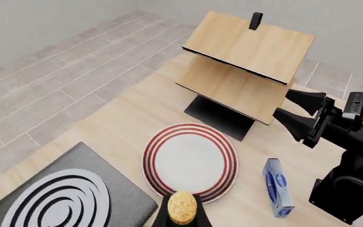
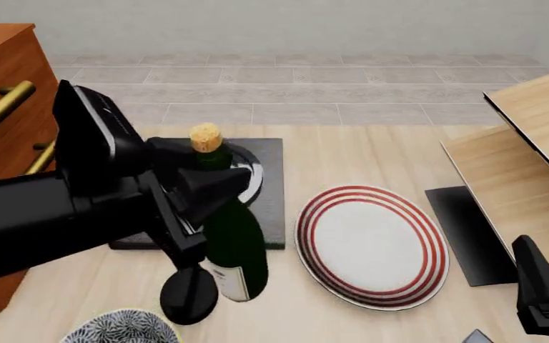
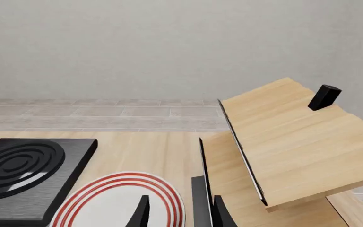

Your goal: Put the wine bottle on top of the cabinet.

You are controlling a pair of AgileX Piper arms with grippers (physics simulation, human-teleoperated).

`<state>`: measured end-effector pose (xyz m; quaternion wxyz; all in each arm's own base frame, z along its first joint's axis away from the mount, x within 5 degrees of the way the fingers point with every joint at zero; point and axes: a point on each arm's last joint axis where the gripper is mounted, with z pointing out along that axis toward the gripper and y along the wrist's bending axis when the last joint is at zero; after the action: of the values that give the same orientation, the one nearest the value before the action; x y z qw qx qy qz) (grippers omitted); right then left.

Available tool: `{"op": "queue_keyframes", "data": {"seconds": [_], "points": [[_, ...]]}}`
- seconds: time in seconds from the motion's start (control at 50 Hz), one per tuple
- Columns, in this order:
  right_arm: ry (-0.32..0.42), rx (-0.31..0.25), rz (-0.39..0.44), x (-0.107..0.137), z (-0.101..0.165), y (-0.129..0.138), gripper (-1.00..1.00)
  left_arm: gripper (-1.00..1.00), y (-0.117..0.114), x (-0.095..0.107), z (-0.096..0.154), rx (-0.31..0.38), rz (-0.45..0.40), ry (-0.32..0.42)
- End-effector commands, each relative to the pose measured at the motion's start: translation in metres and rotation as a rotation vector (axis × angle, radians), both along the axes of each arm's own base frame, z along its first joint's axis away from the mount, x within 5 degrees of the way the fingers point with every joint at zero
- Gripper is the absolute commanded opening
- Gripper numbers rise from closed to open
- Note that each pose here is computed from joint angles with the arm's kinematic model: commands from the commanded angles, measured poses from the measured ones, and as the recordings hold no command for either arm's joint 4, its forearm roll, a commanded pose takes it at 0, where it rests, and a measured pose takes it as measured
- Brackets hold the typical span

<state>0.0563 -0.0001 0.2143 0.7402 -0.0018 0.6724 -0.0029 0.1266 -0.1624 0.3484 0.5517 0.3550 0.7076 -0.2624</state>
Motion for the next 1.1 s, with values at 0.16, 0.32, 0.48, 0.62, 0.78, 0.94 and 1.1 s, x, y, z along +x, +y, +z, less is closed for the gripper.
{"op": "queue_keyframes", "data": {"seconds": [0.16,0.32,0.48,0.62,0.78,0.94,1.1], "points": [[0.0,0.0,0.0,0.0,0.0,0.0,1.0,-1.0,0.023,0.001,0.019,0.004,0.069,-0.034],[0.0,0.0,0.0,0.0,0.0,0.0,1.0,-1.0,0.029,-0.001,0.026,0.011,0.085,-0.046],[0.0,0.0,0.0,0.0,0.0,0.0,1.0,-1.0,0.046,-0.004,0.046,0.0,0.135,-0.073],[0.0,0.0,0.0,0.0,0.0,0.0,1.0,-1.0,0.056,-0.007,0.051,0.007,0.17,-0.078],[0.0,0.0,0.0,0.0,0.0,0.0,1.0,-1.0,0.069,-0.012,0.055,0.003,0.214,-0.07],[0.0,0.0,0.0,0.0,0.0,0.0,1.0,-1.0,0.08,-0.02,0.049,0.04,0.232,-0.063],[0.0,0.0,0.0,0.0,0.0,0.0,1.0,-1.0,0.099,-0.033,0.055,0.043,0.296,-0.077]]}}
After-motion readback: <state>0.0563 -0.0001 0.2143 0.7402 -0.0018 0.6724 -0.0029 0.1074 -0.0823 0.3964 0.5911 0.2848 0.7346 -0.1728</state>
